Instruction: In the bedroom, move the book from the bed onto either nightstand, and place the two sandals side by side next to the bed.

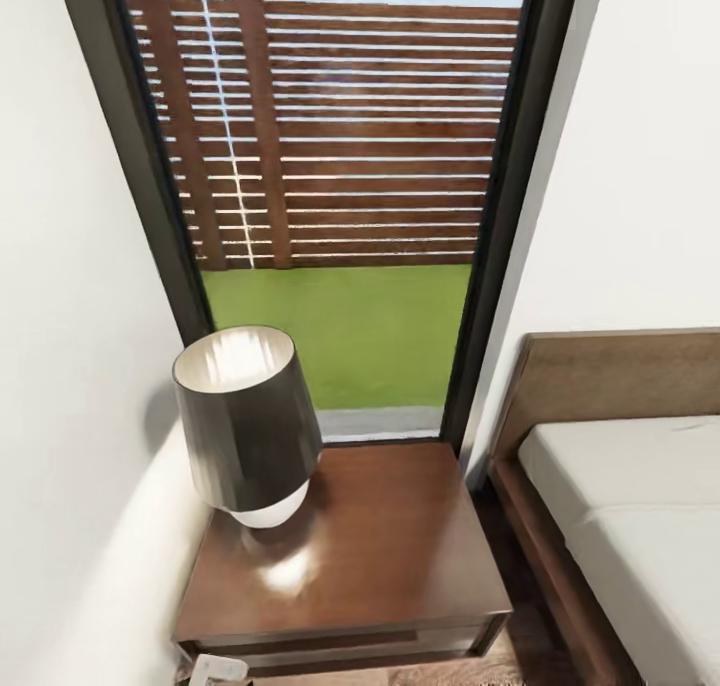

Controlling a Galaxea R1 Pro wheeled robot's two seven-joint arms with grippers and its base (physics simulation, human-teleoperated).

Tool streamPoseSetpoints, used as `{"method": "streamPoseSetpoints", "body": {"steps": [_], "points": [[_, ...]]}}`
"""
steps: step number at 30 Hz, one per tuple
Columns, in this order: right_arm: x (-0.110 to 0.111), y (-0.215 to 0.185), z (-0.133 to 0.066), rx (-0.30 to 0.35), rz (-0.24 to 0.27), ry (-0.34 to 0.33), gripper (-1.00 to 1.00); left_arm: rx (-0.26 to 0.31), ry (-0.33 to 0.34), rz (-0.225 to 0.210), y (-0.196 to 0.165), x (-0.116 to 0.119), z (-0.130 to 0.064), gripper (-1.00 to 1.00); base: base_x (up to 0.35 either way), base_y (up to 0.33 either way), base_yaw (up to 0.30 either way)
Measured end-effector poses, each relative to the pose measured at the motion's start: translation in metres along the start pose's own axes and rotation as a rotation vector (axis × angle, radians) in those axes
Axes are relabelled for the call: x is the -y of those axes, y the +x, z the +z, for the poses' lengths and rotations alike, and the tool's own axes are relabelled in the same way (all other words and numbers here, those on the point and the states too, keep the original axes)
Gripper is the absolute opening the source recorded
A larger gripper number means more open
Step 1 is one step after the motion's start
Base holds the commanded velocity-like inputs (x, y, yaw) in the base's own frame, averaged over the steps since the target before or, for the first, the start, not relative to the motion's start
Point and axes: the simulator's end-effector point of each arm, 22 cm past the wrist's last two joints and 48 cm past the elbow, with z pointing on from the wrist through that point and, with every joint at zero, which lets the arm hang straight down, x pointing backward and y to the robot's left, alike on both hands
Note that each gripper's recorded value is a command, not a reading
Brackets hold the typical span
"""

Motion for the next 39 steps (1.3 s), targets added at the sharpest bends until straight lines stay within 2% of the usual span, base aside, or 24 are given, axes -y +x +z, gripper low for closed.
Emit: {"method": "streamPoseSetpoints", "body": {"steps": [28, 39], "points": [[0.0023, 0.0072, 0.0007, -0.017, 0.003, 0.008, 1.0, -0.018, 0.001, -0.003, 0.0083, 0.0002, 0.0016, 1.0, 0.0, 0.0, -0.253], [0.0003, 0.0039, -0.0049, -0.021, 0.004, 0.007, 1.0, -0.021, 0.007, -0.005, 0.0048, 0.0046, -0.0035, 1.0, 0.0, 0.0, -0.044]]}}
